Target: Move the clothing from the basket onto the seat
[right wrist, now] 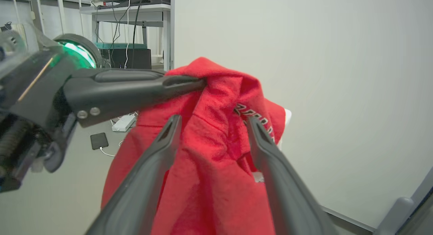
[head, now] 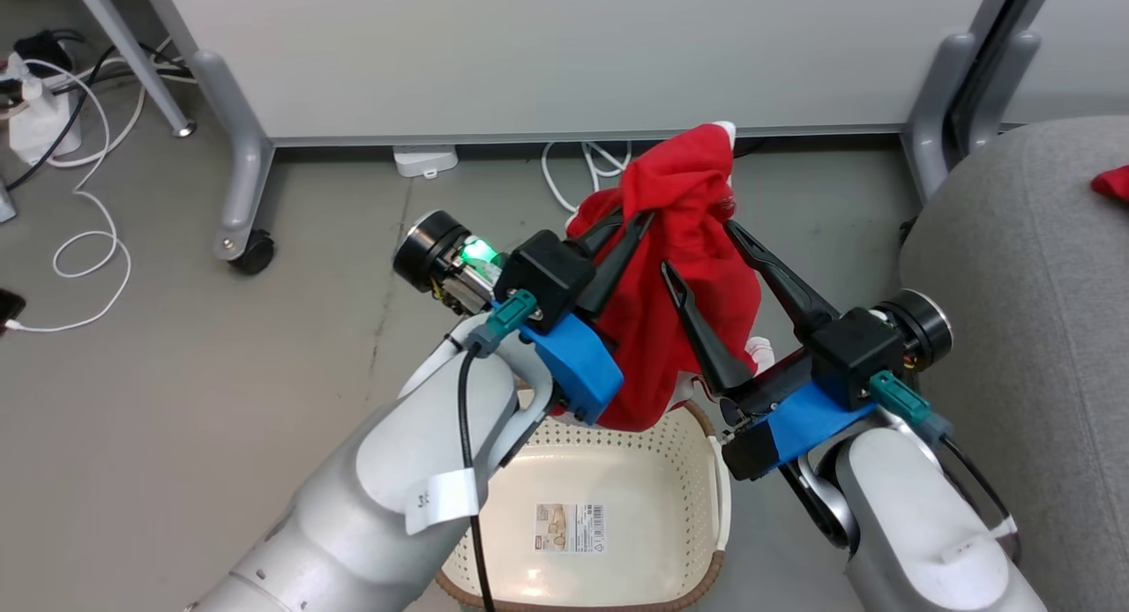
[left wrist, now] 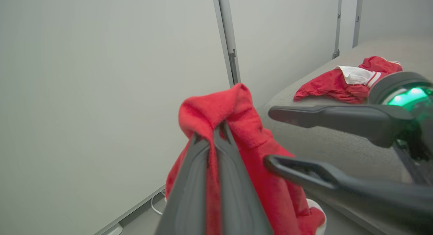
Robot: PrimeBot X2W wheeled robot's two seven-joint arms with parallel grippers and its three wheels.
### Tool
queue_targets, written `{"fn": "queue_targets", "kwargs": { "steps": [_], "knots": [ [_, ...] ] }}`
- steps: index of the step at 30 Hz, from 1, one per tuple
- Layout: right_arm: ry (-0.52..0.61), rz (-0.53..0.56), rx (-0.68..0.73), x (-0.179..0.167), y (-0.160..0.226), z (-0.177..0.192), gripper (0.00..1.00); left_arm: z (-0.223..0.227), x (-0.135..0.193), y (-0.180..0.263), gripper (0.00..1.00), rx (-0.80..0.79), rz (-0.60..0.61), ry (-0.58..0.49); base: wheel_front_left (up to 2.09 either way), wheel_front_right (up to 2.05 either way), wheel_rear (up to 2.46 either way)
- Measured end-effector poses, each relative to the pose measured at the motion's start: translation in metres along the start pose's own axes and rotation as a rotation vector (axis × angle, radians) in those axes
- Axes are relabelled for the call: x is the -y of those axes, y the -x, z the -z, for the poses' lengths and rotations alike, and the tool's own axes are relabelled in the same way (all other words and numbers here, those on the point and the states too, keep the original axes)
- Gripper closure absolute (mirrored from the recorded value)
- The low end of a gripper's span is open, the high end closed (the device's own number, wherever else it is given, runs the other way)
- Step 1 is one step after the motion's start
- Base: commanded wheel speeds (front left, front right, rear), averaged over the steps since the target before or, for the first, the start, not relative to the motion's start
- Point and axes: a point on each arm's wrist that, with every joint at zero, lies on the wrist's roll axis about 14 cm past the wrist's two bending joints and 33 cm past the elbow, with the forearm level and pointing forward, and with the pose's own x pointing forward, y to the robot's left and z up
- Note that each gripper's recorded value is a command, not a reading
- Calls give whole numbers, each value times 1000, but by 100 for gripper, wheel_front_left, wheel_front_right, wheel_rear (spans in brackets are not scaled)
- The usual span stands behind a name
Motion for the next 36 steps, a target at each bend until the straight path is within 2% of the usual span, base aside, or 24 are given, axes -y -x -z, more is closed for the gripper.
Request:
{"fn": "queue_targets", "kwargs": {
  "steps": [9,14,15,16,33,34,35,36],
  "knots": [
    [-29,-42,-125,-13,-12,44,0,-3,2,-1,100,11,14,-9,0,0,0],
    [-44,-54,-143,-19,-18,50,0,-4,4,-3,100,16,21,-7,0,0,0],
    [-49,-55,-155,-20,-16,53,91,-4,5,-3,100,18,23,-7,0,0,0],
    [-53,-56,-160,-21,-16,54,100,-5,5,-3,100,19,24,-7,0,0,0],
    [-72,-56,-133,-24,-17,42,100,-9,10,-3,100,25,32,-15,0,0,0],
    [-71,-56,-132,-24,-16,41,100,-8,10,-2,20,25,29,-13,0,0,0],
    [-71,-55,-130,-24,-17,41,100,-9,10,-2,0,26,27,-13,0,0,0],
    [-71,-56,-129,-24,-17,40,100,-9,9,-3,0,27,25,-13,0,0,0]
  ]
}}
